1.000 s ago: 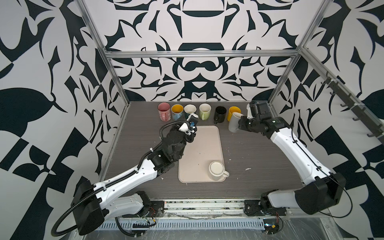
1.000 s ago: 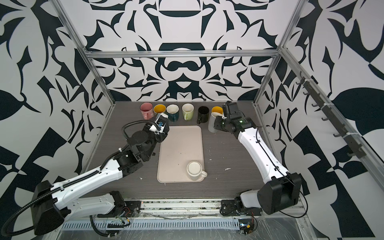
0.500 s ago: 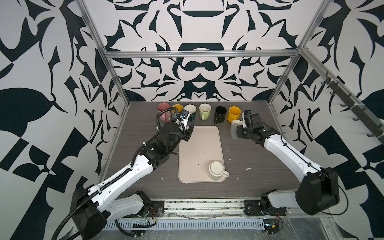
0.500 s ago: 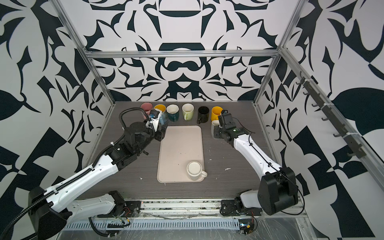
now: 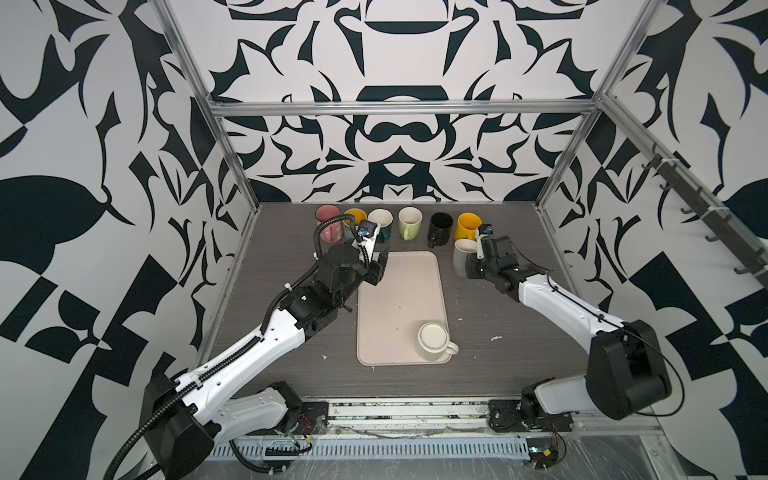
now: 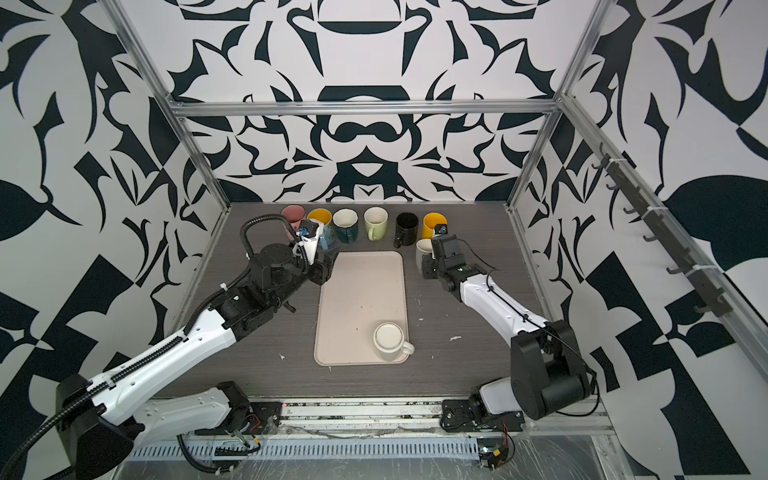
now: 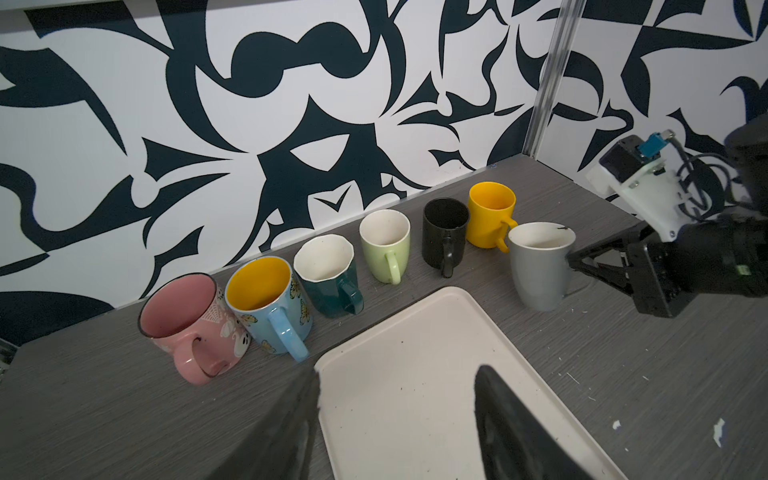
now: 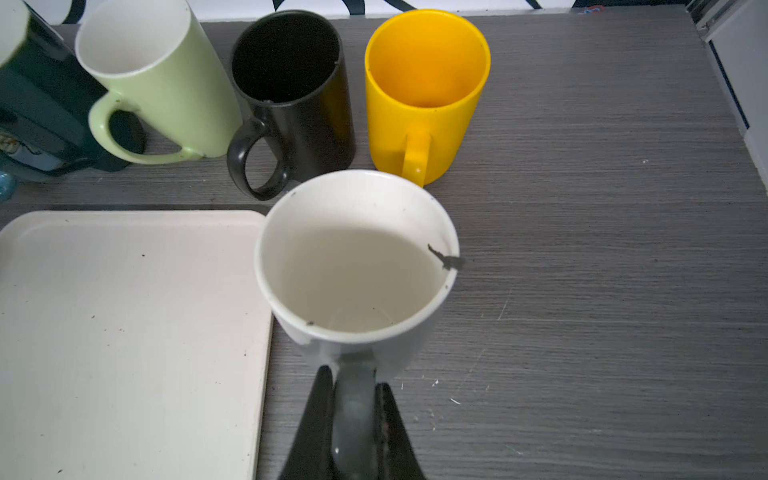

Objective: Turn the mug right side up
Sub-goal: 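Lower the grey mug upright onto the table beside the yellow mug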

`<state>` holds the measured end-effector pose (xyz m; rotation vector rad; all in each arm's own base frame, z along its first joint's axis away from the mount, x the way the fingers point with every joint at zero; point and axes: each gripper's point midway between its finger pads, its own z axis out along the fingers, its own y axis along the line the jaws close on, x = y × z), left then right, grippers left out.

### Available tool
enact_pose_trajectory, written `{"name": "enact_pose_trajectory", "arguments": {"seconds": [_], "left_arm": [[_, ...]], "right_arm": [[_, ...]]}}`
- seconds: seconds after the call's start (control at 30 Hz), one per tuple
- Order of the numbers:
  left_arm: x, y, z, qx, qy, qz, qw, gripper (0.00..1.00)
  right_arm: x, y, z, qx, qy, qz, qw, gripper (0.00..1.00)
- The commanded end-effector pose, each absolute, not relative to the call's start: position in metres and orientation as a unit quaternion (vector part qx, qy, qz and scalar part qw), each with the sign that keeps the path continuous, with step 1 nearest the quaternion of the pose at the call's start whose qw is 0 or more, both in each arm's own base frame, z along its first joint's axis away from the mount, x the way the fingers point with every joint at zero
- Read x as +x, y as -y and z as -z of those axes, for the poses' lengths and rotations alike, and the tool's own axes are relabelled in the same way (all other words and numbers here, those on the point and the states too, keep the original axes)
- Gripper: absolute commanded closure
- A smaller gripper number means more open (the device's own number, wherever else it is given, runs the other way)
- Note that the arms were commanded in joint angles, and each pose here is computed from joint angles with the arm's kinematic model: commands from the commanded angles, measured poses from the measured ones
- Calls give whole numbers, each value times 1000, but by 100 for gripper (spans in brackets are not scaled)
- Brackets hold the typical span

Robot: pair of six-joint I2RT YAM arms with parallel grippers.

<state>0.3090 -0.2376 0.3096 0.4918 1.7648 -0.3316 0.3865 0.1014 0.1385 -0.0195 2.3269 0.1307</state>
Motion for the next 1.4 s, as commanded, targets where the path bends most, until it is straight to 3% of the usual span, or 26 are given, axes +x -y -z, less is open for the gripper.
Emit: {"name": "enact_pose_trajectory", "arguments": {"seconds": [0.0,0.83,1.37], "left_arm": [[307,234,-328,196,-752,159,608,37],[309,232,-323,191,-754,155,609,36],[308,232,-319,194,-756,152,607,35]], "right_arm": [[408,-111,-173,-11,-879,-75,471,100],[400,-122,-131,-22,-889,-85,450,100],[387,-125,-113,-10,-900,-77,428,73]]}}
